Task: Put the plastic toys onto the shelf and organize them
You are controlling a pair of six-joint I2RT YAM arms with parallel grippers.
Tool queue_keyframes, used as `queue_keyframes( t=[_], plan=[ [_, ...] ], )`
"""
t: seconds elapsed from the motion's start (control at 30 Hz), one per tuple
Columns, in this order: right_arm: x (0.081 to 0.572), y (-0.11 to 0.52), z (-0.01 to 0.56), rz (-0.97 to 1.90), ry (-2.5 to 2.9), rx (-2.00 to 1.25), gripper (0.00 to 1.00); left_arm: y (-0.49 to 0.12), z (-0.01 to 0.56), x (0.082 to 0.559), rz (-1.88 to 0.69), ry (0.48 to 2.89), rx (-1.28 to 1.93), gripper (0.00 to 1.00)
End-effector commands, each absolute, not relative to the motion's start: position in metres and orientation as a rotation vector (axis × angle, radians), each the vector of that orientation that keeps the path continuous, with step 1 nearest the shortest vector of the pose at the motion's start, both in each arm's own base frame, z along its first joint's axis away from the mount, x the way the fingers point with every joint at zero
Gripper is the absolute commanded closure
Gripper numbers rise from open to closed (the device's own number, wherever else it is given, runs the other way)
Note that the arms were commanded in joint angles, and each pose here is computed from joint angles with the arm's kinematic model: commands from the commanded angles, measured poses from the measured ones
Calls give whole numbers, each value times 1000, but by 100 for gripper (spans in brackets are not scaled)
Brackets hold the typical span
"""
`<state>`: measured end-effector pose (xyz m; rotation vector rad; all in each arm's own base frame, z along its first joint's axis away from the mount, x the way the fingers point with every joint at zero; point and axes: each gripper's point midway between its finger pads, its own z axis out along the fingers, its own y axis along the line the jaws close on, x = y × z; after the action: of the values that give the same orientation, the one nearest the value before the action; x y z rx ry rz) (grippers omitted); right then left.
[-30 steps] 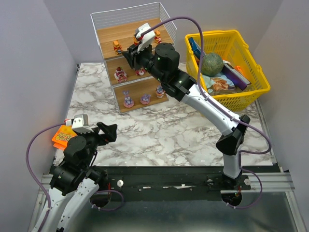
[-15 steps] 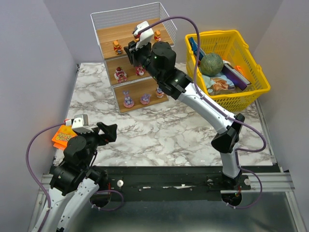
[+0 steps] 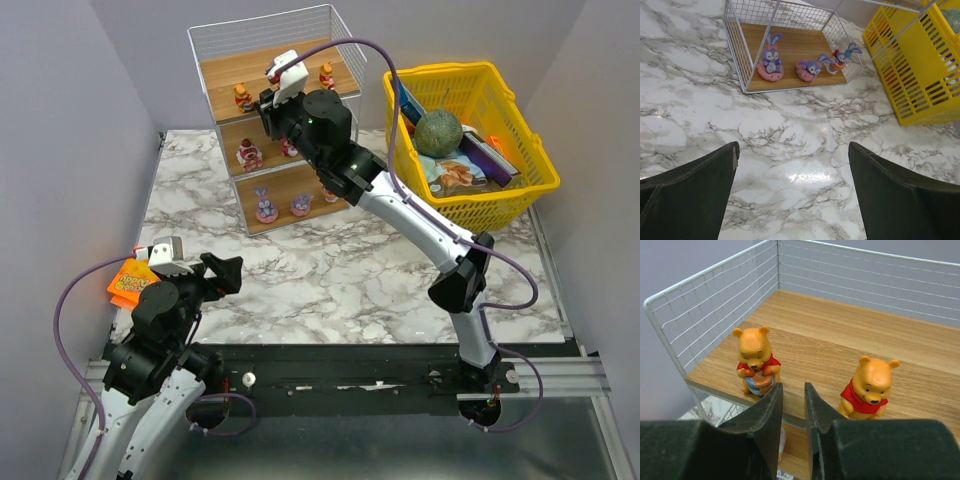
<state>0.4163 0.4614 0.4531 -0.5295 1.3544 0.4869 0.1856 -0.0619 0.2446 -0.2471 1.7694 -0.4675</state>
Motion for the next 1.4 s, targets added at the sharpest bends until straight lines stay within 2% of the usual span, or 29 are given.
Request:
queue_keyframes(
  t=[0.0,1.17,1.37],
  plan=[
    [420,461,464,463,1327,-501,69,-59,246,185,-460,1757,-256,1],
    [411,476,450,542,1345,-540,75,-59,245,185,-456,1760,-256,1],
    [407,465,466,530,1327,-517,75,-59,244,185,-454,1763,-255,1]
  ],
)
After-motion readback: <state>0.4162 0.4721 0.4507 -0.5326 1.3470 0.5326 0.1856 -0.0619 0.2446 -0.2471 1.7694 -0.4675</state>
